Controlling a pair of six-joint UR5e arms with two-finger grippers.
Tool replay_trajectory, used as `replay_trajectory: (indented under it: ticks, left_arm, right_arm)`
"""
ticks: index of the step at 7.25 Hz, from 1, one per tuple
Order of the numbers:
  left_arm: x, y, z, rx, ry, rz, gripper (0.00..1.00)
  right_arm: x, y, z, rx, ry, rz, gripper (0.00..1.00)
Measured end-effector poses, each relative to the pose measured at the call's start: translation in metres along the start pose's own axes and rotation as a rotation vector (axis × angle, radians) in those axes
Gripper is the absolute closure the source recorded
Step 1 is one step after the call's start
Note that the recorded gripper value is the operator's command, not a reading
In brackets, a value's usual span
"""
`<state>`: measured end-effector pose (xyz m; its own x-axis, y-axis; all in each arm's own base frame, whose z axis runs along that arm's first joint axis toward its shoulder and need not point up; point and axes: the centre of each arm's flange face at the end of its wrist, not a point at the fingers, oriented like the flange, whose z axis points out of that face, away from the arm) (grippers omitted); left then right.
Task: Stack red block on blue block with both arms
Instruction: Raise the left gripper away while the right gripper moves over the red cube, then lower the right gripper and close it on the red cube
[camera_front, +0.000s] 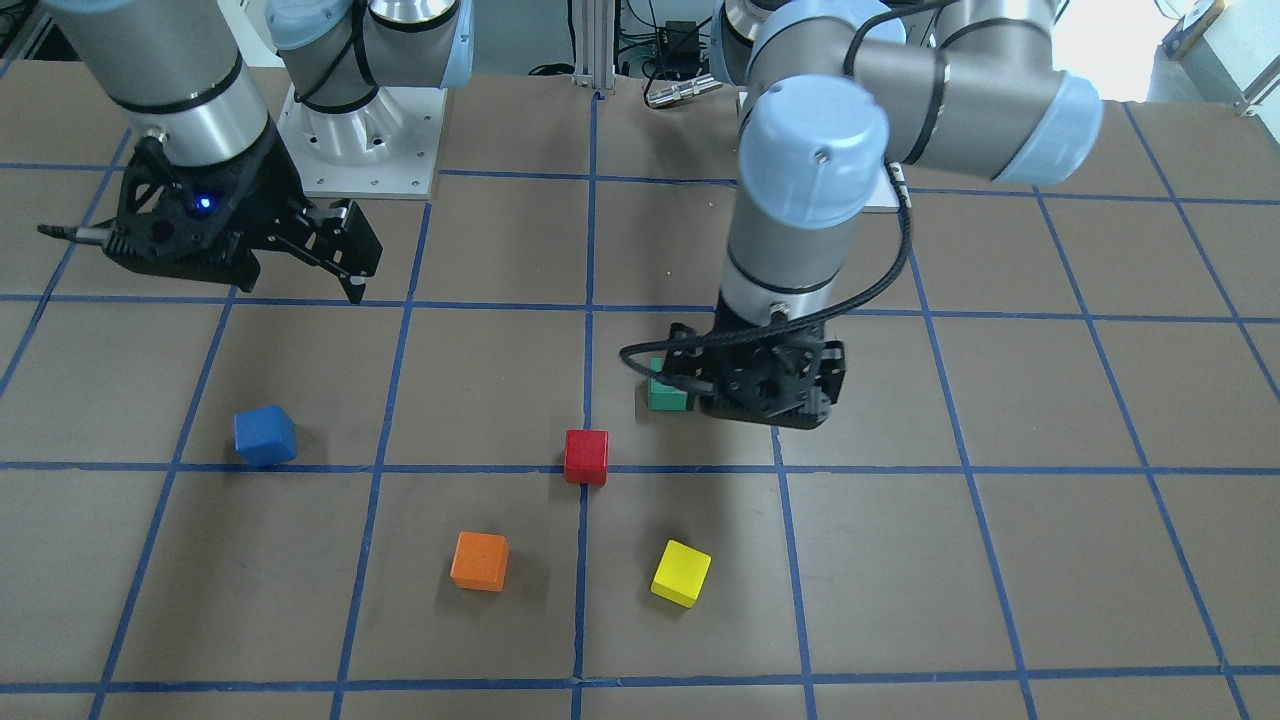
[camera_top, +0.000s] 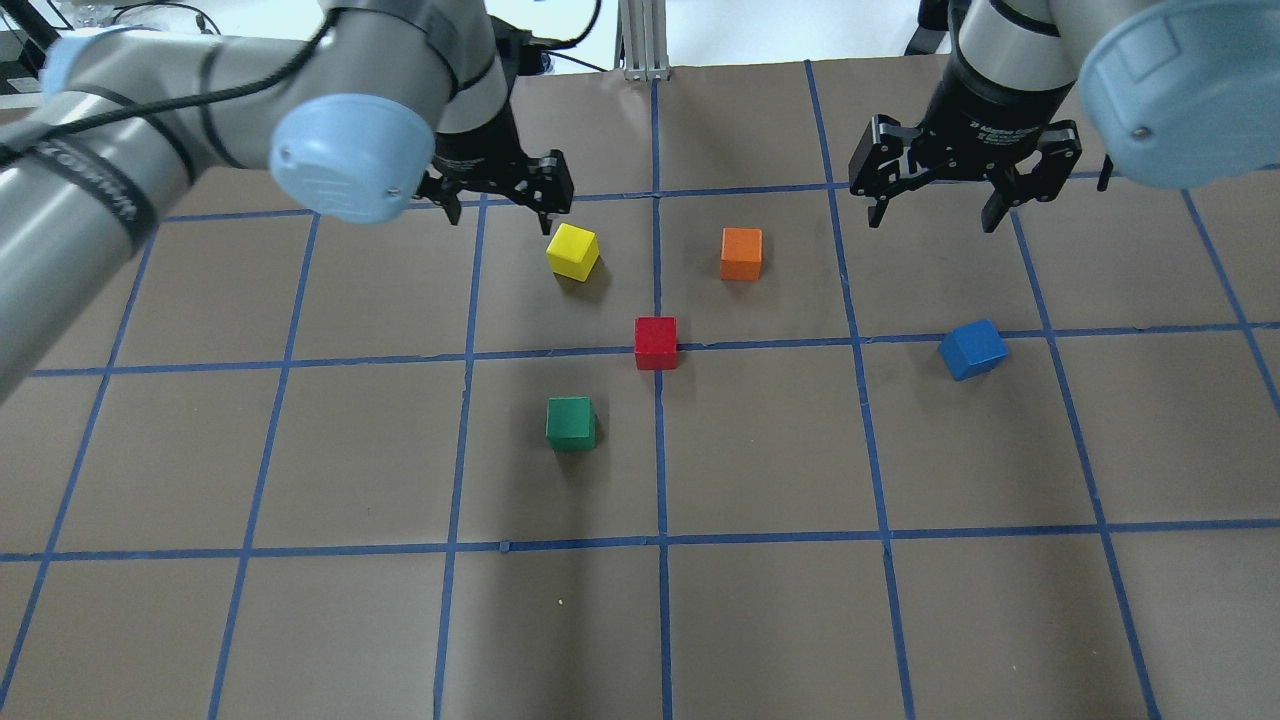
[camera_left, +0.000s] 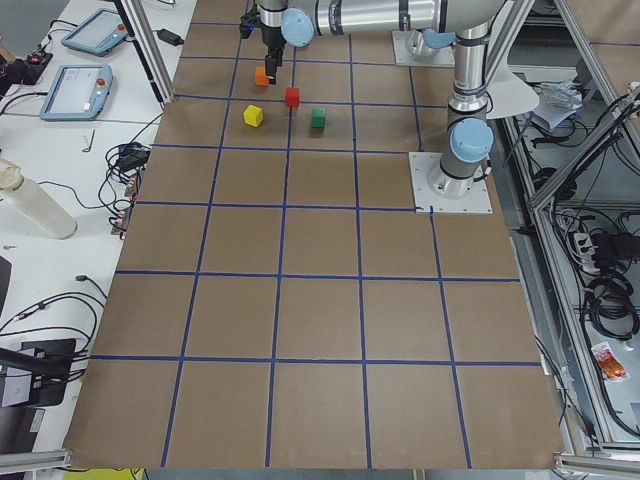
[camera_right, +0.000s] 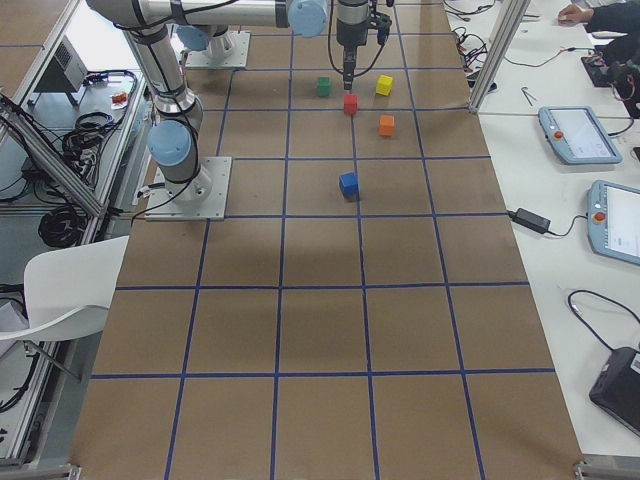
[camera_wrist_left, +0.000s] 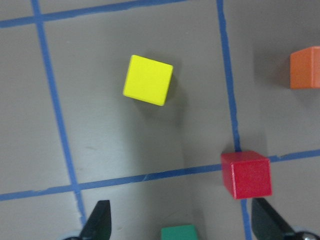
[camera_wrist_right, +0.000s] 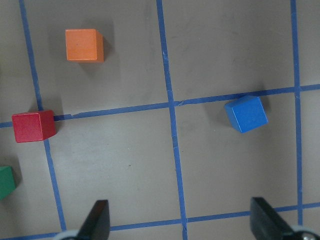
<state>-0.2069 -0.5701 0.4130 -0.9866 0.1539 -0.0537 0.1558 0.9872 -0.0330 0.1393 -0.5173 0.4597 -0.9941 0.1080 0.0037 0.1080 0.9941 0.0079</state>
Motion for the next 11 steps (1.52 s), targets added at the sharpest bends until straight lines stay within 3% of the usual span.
replay_trajectory:
  ticks: [2,4,8,11]
  left_arm:
    - [-0.058,0.039,-0.054,-0.031,0.004,-0.018,0.0]
    - [-0.055,0.067,-0.09,0.007,0.003,-0.07,0.0]
    - [-0.048,0.076,-0.088,0.023,0.031,-0.126,0.0]
    - [-0.05,0.081,-0.093,0.031,0.038,-0.05,0.0]
  right_arm:
    - [-0.014,-0.018,0.024,-0.019,-0.029,-0.011,0.0]
    - [-0.056,-0.036,0.059,0.0,-0.082,-0.028,0.0]
    - [-0.16,-0.029,0.135,-0.018,-0.079,0.014,0.0]
    - [-0.203,-0.023,0.18,-0.024,-0.074,0.016,0.0]
